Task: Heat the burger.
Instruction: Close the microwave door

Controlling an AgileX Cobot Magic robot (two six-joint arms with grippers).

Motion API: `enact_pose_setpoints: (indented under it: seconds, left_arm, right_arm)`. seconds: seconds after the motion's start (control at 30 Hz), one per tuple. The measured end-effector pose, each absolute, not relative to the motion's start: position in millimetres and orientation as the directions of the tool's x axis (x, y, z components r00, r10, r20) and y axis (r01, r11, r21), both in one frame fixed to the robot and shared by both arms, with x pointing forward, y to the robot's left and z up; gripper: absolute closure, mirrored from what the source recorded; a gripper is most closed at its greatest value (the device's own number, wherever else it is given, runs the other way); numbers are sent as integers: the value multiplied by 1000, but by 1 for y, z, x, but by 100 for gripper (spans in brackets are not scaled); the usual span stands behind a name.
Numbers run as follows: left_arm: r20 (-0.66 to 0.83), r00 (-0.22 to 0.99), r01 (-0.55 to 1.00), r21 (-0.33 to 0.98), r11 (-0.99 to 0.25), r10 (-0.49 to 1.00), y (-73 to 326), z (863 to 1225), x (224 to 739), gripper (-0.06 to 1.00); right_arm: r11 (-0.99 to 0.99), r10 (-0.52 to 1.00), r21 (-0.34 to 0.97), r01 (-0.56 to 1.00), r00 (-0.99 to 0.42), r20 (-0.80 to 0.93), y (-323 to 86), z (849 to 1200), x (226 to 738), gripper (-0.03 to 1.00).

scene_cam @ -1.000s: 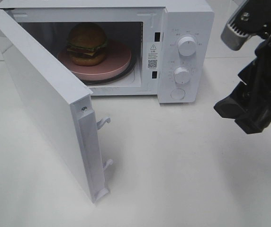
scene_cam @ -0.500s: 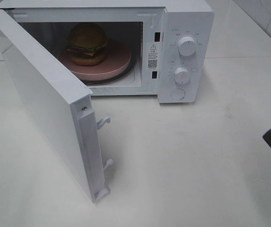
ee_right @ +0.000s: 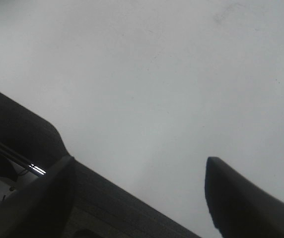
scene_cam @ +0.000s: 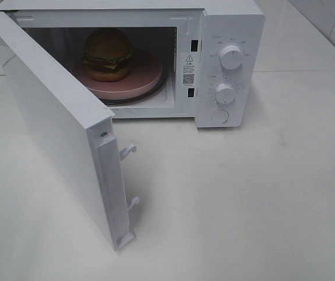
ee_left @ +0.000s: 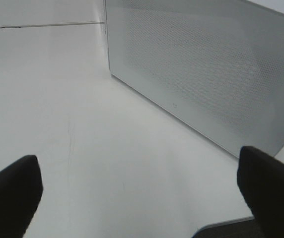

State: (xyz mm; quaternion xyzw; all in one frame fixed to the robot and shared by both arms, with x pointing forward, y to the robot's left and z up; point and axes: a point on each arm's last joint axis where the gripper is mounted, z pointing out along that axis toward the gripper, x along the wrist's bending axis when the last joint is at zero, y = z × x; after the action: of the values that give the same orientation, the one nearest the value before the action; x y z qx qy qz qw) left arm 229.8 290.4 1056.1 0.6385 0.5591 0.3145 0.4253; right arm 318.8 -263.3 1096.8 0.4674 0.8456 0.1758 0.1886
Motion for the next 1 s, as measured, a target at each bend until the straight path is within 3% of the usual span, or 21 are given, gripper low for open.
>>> enact_pose_setpoints:
  seconds: [0.53, 1.0]
  left_arm:
    - [-74, 177, 447, 895, -13, 981, 290, 1056, 230, -4]
    - [-74, 177, 447, 895, -13, 981, 290, 1056, 230, -4]
  right_arm:
    - [254, 965, 635, 729, -235, -116, -300, 1107, 278, 26]
    - [126, 992, 735, 666, -86, -93, -311, 1067, 249, 26]
